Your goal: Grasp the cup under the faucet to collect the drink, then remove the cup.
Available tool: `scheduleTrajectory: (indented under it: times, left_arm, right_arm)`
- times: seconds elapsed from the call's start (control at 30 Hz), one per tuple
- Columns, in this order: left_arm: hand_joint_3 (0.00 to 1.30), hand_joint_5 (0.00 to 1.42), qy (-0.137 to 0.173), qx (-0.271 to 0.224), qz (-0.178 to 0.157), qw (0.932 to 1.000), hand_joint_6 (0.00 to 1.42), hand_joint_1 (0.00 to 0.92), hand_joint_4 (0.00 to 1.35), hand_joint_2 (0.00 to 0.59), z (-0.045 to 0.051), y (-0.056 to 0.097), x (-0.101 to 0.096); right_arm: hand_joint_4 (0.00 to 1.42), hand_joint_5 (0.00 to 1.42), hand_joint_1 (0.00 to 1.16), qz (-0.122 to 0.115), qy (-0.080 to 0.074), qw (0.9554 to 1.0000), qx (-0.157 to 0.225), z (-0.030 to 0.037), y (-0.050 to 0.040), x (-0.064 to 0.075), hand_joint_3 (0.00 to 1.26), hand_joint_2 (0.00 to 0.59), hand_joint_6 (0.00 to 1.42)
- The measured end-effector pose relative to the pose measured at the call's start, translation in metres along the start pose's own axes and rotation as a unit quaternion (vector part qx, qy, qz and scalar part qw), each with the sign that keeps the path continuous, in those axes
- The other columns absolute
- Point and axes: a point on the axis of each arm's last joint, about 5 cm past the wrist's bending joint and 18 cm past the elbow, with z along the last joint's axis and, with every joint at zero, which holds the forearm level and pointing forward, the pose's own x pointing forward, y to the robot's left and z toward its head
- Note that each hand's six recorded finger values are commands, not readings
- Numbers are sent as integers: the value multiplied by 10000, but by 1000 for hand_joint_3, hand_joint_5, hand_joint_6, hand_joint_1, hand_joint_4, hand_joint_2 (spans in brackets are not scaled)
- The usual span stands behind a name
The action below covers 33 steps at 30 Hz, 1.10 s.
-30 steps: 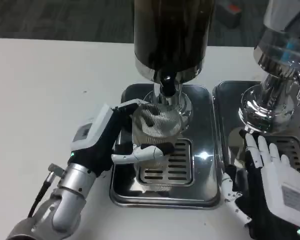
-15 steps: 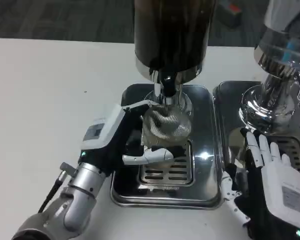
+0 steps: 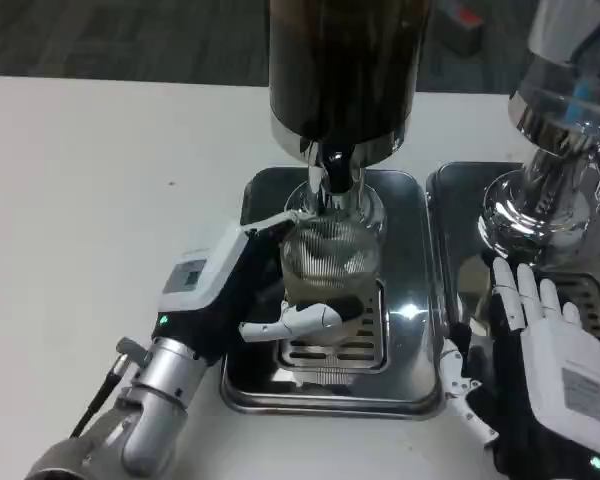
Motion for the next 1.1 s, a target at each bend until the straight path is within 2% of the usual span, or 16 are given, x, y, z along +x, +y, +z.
scheduleTrajectory:
  times: [0.17, 0.23, 0.4, 0.6, 0.73, 0.87, 0.97, 1.1]
  left_arm:
    - [329, 627, 76, 19, -38, 10000, 463, 161, 409, 56, -32, 0, -64]
    - [289, 611, 33, 42, 22, 10000, 441, 127, 389, 39, -33, 13, -60]
    - [254, 604, -9, 25, 102, 9999, 435, 38, 358, 1, -32, 26, -58]
    - [196, 572, 0, -70, 200, 9998, 393, 2, 299, 0, -58, 70, -103]
    - [121, 458, 27, -307, 326, 9990, 329, 0, 189, 4, -87, 138, -165]
    - [66, 333, 48, -304, 397, 9987, 246, 0, 86, 13, -170, 274, -326]
    - [44, 301, 12, -306, 493, 9983, 233, 0, 59, 18, -186, 336, -382]
    - [1, 196, -129, -355, 626, 9973, 139, 0, 1, 33, -175, 395, -433]
  right_arm:
    - [0, 0, 301, -21, -72, 10000, -20, -6, -14, 25, 2, 562, 0]
    - [0, 0, 302, -12, -96, 10000, -11, -12, -18, 28, 0, 562, 0]
    - [0, 0, 305, -2, -102, 9999, 15, -18, -23, 35, 0, 562, 0]
    - [0, 0, 306, 30, -109, 9999, 21, -24, -24, 44, 0, 559, 0]
    - [0, 0, 305, 65, -222, 9995, -217, -65, -45, 47, 0, 556, 0]
    - [0, 0, 309, 134, -338, 9969, -693, -138, -82, 42, 0, 550, 0]
    - [0, 0, 312, 160, -376, 9954, -869, -149, -88, 38, 0, 547, 0]
    - [0, 0, 330, 204, -444, 9934, -1041, -160, -96, 35, 0, 534, 0]
